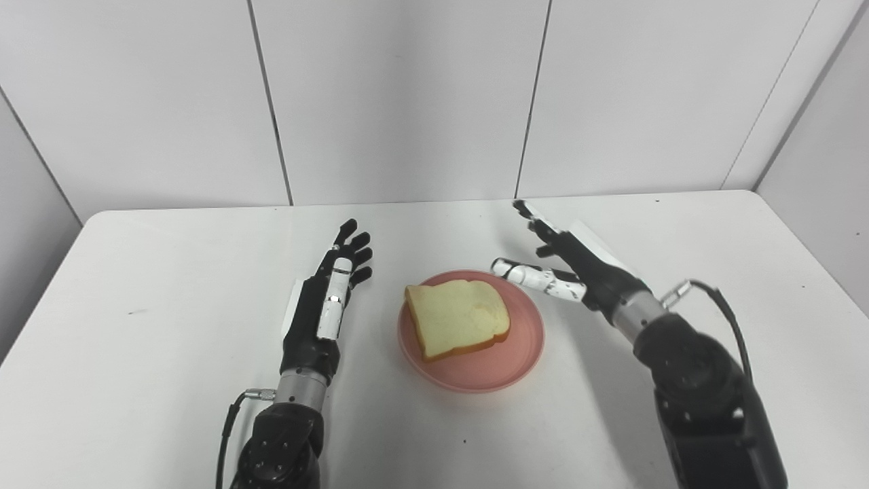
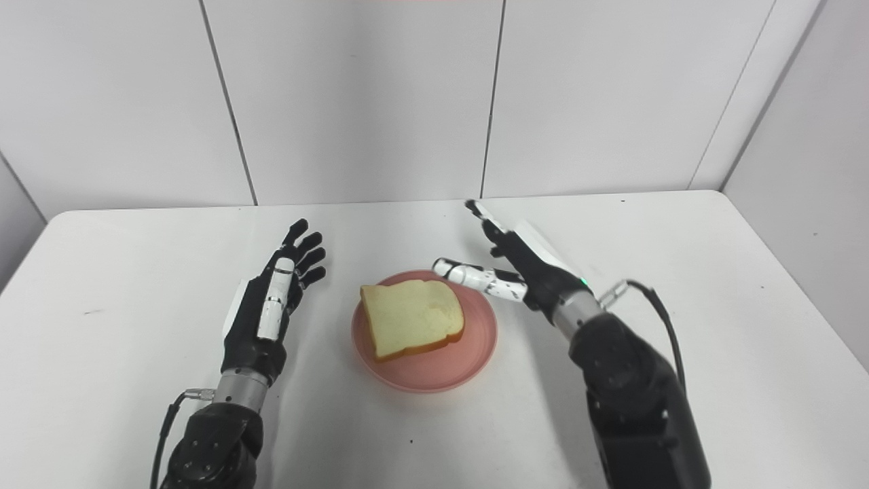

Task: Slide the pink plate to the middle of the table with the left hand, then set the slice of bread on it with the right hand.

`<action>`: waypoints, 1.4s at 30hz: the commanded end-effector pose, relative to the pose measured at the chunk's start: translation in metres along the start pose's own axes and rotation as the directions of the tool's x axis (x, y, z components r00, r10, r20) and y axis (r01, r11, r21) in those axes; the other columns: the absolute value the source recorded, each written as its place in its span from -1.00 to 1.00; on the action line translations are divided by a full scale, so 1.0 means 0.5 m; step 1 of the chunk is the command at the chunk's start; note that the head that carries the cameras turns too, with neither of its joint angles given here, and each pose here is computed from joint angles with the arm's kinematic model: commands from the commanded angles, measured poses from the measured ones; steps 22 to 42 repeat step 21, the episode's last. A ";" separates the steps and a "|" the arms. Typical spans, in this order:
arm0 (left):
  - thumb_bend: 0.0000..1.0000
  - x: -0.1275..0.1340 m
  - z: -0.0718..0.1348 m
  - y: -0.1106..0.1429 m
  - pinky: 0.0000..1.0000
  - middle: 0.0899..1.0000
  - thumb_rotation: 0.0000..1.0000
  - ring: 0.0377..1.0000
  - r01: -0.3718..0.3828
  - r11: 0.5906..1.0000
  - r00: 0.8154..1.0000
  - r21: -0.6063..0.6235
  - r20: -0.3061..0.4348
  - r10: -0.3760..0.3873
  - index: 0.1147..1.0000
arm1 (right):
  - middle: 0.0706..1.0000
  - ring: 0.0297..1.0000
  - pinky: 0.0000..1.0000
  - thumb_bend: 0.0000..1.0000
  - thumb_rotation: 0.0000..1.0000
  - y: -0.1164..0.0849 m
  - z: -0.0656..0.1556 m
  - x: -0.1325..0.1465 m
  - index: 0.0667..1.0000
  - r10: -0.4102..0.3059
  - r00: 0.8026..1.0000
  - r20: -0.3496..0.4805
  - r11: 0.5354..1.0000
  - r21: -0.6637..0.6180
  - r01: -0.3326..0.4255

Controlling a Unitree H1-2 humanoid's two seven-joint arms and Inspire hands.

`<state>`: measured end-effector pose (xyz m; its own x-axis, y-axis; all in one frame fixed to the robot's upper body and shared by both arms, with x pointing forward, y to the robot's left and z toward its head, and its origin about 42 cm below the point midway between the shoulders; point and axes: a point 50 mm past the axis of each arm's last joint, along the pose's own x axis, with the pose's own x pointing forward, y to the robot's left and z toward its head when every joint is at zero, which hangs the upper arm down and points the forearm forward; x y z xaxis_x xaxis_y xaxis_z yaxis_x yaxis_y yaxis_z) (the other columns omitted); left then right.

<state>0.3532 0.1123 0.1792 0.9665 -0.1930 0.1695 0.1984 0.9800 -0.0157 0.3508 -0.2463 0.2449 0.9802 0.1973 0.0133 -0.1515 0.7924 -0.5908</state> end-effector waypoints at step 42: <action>-0.14 0.004 0.016 0.004 0.72 0.83 1.00 0.80 0.004 1.000 0.996 0.017 0.094 -0.006 0.81 | 1.00 1.00 1.00 0.24 1.00 0.117 -0.034 -0.025 1.00 -0.401 0.909 0.113 0.767 0.585 0.265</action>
